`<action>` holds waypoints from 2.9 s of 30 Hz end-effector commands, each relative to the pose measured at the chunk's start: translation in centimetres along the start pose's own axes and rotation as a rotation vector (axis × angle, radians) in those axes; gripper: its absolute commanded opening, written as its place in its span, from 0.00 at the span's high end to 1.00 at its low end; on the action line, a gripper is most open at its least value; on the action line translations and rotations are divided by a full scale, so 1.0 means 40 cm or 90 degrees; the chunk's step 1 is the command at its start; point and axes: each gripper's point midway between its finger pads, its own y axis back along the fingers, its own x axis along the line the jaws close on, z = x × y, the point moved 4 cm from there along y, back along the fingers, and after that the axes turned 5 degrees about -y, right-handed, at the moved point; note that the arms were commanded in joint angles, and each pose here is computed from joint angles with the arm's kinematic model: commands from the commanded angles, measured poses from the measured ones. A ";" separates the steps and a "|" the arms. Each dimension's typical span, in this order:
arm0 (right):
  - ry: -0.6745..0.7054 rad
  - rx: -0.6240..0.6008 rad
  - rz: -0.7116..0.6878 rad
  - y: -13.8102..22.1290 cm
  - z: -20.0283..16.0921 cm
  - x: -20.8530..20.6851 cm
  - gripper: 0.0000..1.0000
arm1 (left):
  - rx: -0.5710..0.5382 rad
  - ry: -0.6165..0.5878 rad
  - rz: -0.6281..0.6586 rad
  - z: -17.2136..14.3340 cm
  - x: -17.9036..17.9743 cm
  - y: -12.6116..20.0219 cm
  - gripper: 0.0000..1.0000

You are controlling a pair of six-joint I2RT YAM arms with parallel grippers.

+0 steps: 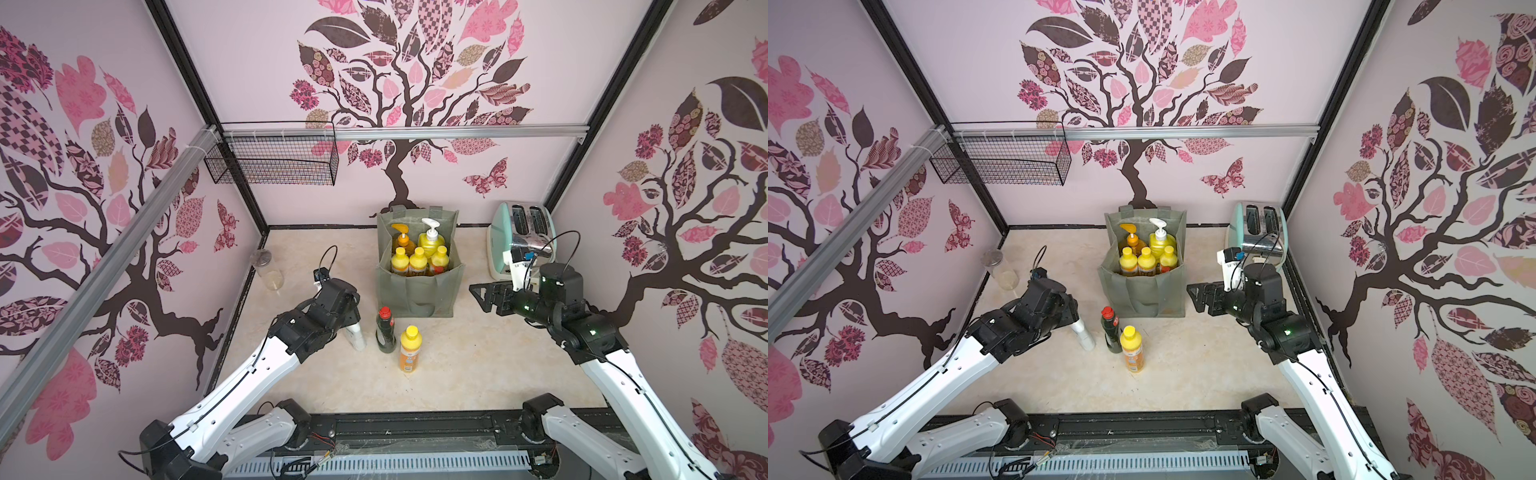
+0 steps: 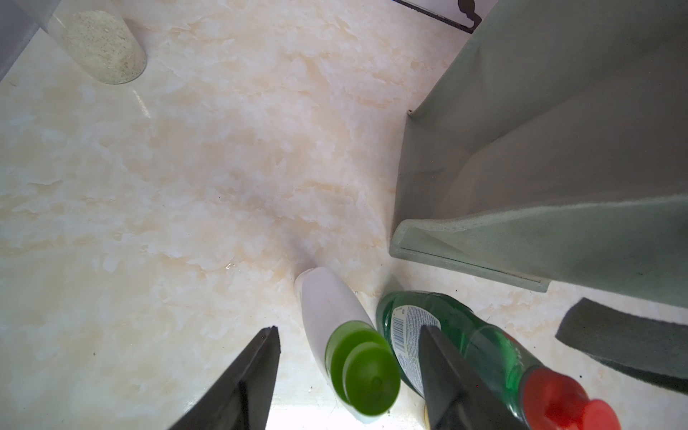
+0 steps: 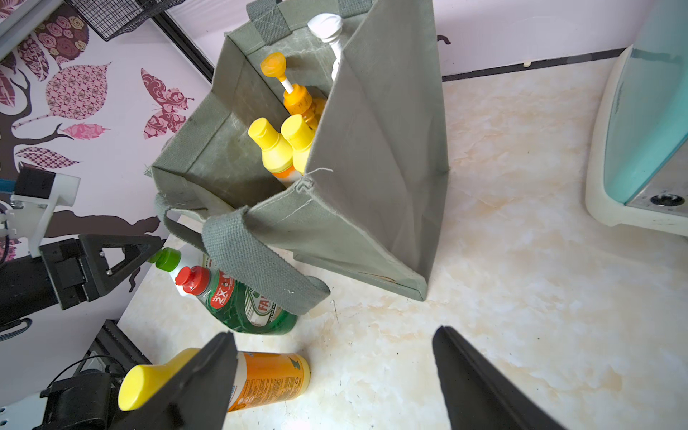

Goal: Pack dish soap into the shopping bag
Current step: Pick up the bottle of dish soap at the center of the board, then place the bottle of dish soap at the center of the board.

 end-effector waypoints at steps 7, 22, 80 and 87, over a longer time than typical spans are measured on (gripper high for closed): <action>0.006 0.002 -0.004 0.002 -0.003 -0.001 0.12 | -0.002 -0.006 0.012 -0.021 -0.027 -0.050 0.36; 0.008 0.005 -0.006 0.009 -0.004 0.000 0.12 | 0.008 -0.042 0.058 -0.058 -0.026 -0.098 0.75; 0.012 0.020 0.020 0.021 -0.010 0.018 0.12 | -0.075 -0.177 -0.073 -0.028 -0.067 -0.006 0.25; 0.012 0.023 0.017 0.020 -0.013 0.016 0.12 | -0.126 -0.079 -0.012 -0.051 -0.044 0.012 0.29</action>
